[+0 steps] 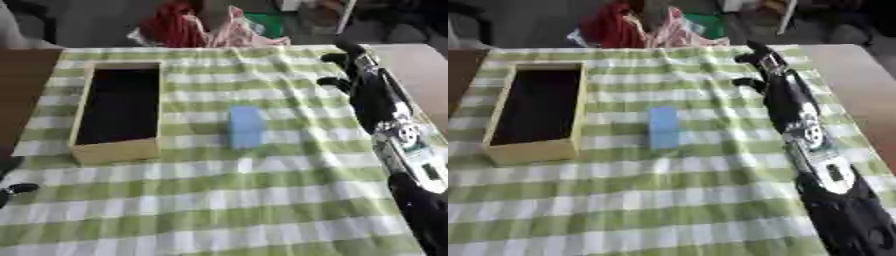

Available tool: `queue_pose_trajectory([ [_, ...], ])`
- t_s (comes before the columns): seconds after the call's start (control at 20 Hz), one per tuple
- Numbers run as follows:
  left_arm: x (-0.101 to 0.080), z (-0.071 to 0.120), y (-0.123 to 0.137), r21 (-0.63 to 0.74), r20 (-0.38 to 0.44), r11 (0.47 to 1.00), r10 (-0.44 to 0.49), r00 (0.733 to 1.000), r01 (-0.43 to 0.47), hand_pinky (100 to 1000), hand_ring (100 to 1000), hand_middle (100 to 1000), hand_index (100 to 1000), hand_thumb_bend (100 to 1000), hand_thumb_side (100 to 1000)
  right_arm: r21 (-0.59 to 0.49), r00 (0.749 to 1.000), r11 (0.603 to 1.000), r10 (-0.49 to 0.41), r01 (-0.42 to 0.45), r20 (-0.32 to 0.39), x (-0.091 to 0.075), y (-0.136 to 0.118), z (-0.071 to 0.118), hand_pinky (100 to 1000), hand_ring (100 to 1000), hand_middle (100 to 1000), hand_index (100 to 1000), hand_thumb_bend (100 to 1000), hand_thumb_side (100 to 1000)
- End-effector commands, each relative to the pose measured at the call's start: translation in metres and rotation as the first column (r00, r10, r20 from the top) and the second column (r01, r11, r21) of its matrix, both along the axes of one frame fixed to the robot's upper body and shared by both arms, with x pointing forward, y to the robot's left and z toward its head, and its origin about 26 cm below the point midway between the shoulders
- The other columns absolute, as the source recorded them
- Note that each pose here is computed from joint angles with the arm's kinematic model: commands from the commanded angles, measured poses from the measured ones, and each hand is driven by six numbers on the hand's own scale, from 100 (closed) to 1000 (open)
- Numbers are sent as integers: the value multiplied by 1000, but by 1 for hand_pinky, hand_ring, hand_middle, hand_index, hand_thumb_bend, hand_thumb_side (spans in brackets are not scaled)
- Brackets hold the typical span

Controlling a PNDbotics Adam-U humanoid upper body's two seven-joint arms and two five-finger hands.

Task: Pick up objects on the table and place them in the box.

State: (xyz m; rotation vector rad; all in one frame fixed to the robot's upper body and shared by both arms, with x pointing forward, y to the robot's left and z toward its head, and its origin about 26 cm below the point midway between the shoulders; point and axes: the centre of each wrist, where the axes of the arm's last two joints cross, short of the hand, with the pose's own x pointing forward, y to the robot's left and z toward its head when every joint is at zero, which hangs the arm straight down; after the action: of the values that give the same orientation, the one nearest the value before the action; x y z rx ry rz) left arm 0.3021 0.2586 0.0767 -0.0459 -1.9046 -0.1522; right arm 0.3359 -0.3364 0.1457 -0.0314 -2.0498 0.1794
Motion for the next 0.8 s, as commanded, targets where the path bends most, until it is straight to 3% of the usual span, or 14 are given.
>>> queue_pose_trajectory([
  [0.05, 0, 8, 3, 9, 24, 1000, -1, 1000, 1, 621, 891, 702, 669, 100, 610, -85, 999, 996, 22, -18, 41, -1, -3, 20, 687, 1000, 716, 930, 100, 798],
  [0.5, 0, 7, 3, 15, 22, 1000, -6, 1000, 6, 621, 891, 702, 669, 100, 608, -309, 992, 946, 115, -96, 43, 2, 3, 45, 701, 1000, 738, 941, 100, 793],
  [0.65, 0, 7, 3, 17, 21, 1000, -9, 1000, 9, 621, 891, 702, 669, 100, 609, -429, 985, 894, 168, -131, 49, 4, 7, 57, 748, 1000, 788, 962, 100, 763],
  [0.8, 0, 6, 2, 20, 18, 1000, -14, 1000, 13, 622, 892, 702, 669, 100, 611, -565, 971, 808, 234, -167, 48, 8, 12, 69, 792, 1000, 822, 972, 100, 731],
])
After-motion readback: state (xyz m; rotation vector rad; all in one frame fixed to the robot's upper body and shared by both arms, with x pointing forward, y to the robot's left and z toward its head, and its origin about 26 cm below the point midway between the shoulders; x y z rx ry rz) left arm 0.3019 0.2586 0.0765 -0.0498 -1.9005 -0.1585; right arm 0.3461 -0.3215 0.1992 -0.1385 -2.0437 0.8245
